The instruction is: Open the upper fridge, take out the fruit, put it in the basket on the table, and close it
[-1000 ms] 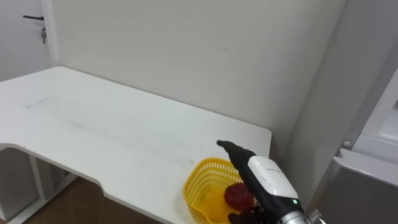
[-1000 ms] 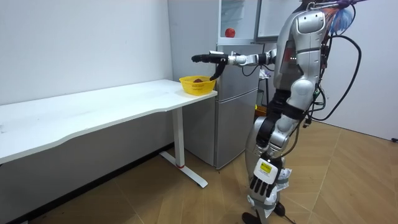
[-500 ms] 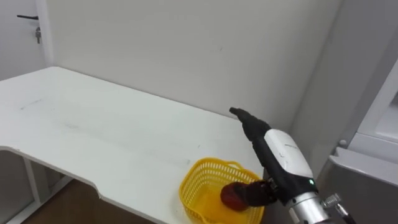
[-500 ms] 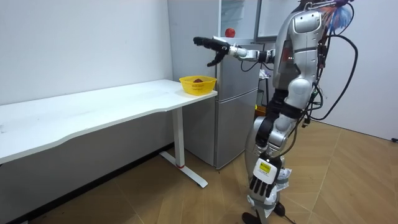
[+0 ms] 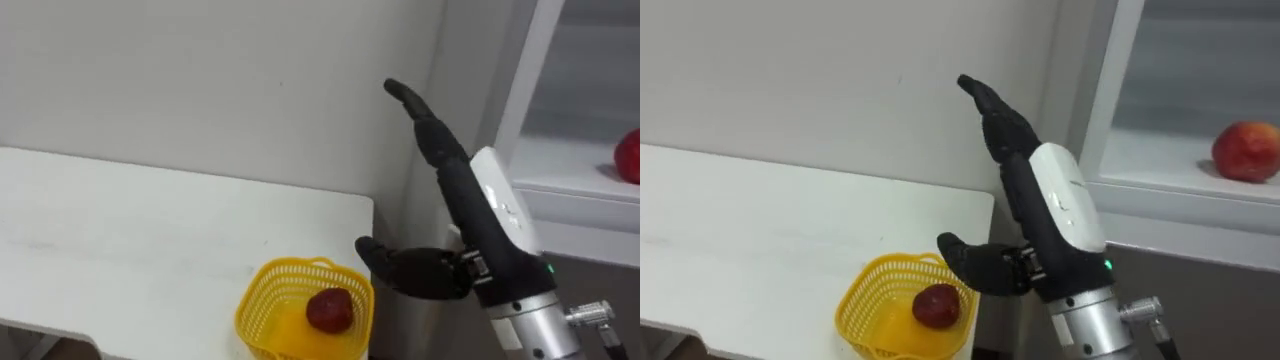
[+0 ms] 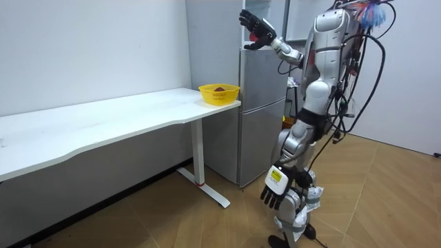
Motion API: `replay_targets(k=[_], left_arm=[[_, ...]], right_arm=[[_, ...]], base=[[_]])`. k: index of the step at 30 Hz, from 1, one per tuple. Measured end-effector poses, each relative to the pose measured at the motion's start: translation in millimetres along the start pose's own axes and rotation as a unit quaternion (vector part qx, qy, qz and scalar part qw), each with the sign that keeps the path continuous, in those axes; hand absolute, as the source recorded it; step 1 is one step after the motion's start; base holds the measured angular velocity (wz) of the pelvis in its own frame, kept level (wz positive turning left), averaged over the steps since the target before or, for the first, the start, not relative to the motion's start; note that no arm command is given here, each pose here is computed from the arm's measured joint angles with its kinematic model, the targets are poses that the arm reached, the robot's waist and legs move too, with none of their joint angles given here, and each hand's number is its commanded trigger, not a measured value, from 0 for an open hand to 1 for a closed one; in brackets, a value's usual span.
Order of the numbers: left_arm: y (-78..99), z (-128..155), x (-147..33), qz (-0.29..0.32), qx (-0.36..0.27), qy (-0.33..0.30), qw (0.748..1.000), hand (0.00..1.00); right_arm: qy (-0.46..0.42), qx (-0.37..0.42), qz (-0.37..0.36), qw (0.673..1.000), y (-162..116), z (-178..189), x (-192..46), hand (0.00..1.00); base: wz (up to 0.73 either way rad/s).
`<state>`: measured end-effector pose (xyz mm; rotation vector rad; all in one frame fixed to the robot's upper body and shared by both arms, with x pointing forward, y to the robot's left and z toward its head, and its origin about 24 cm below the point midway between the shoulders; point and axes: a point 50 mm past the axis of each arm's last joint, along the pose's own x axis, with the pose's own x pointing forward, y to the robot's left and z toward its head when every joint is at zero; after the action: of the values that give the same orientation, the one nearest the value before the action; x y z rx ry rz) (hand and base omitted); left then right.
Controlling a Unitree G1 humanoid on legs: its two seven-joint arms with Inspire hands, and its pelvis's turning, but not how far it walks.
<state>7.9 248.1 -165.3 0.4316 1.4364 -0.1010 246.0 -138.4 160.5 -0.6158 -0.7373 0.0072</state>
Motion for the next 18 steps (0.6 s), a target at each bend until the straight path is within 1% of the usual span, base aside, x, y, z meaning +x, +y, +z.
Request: replay_targets(k=[2, 7, 8, 12, 18], left_arm=[[-3.9, -1.9, 0.0, 0.005, -0.003, 0.002, 1.000, 0.00], [-12.0, -3.9, 0.1, 0.001, -0.006, 0.006, 1.000, 0.00], [-14.8, -3.3, 0.1, -0.002, -0.006, 0.005, 1.000, 0.00], [-16.5, -1.8, 0.2, -0.005, -0.004, 0.000, 1.000, 0.00], [-16.1, -3.5, -0.1, -0.003, -0.008, 0.001, 1.000, 0.00]], right_arm=[[0.010, 0.005, -0.011, 1.000, -2.8, 0.8, -10.8, 0.00], [0.029, 0.022, -0.061, 0.998, -16.9, 1.5, -21.5, 0.00], [0.028, 0.025, -0.073, 0.997, -20.0, 1.6, -21.5, 0.00], [0.029, 0.017, -0.108, 0.994, -28.5, 0.5, -21.5, 0.00], [0.024, -0.015, -0.186, 0.982, -54.3, -0.7, -22.5, 0.00]], base=[[-0.17], [-0.10], [-0.07], [-0.11], [-0.06]])
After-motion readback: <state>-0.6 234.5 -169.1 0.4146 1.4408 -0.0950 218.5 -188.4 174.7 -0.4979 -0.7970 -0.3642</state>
